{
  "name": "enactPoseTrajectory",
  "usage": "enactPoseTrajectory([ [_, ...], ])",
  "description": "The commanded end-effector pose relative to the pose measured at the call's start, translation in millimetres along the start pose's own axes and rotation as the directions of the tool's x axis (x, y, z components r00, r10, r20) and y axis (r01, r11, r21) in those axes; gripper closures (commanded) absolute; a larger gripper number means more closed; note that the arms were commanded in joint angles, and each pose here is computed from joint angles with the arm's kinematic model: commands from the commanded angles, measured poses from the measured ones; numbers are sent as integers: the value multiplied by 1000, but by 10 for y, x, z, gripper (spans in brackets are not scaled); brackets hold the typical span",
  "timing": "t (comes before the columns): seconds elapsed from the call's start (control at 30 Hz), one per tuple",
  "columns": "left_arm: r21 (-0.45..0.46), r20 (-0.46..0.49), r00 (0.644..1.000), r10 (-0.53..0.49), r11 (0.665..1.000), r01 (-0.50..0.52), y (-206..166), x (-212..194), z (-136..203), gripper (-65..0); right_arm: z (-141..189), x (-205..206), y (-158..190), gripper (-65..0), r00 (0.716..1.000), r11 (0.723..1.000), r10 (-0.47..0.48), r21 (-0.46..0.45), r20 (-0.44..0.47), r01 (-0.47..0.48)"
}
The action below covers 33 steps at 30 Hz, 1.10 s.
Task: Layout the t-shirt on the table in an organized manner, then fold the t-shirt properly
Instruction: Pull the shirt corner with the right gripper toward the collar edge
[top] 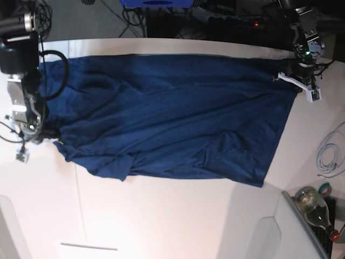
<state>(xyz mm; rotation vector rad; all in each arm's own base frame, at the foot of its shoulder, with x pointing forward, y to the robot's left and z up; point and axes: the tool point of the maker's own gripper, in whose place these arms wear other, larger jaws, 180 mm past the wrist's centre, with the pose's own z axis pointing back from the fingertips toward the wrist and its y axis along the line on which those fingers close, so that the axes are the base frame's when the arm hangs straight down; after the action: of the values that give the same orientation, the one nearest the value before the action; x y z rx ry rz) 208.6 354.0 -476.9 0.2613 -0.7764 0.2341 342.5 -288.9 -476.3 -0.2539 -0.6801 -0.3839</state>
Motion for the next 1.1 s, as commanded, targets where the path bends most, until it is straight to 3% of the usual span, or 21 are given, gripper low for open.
enactPoseTrajectory([
  [0.0,7,68,998,-13,1000,13,30,230,28,0,113,392,50,0,993,1000,-5,22,114,3],
  [0.13,26,143,989,-38,999,34,85,443,243,0,556,459,252,0,981,993,-5,119,196,-19],
  [0.3,32,182,983,-24,999,18,48,494,425,0,1003,-136,455,0,999,977,3,213,50,-13],
  [0.43,-37,188,979,76,997,-70,-37,455,415,0,1189,-753,405,0,997,976,-7,217,-82,25],
  [0.57,-45,151,982,117,993,-111,-66,340,273,0,1222,-1086,314,0,989,980,11,198,-151,19],
  [0.8,-15,11,999,41,999,-41,-106,-86,43,0,1063,-1500,136,-2,965,990,29,138,-261,8],
  [1.07,2,-42,999,5,1000,-5,2,-352,175,0,1115,-1675,3,0,966,993,40,118,-257,-10],
])
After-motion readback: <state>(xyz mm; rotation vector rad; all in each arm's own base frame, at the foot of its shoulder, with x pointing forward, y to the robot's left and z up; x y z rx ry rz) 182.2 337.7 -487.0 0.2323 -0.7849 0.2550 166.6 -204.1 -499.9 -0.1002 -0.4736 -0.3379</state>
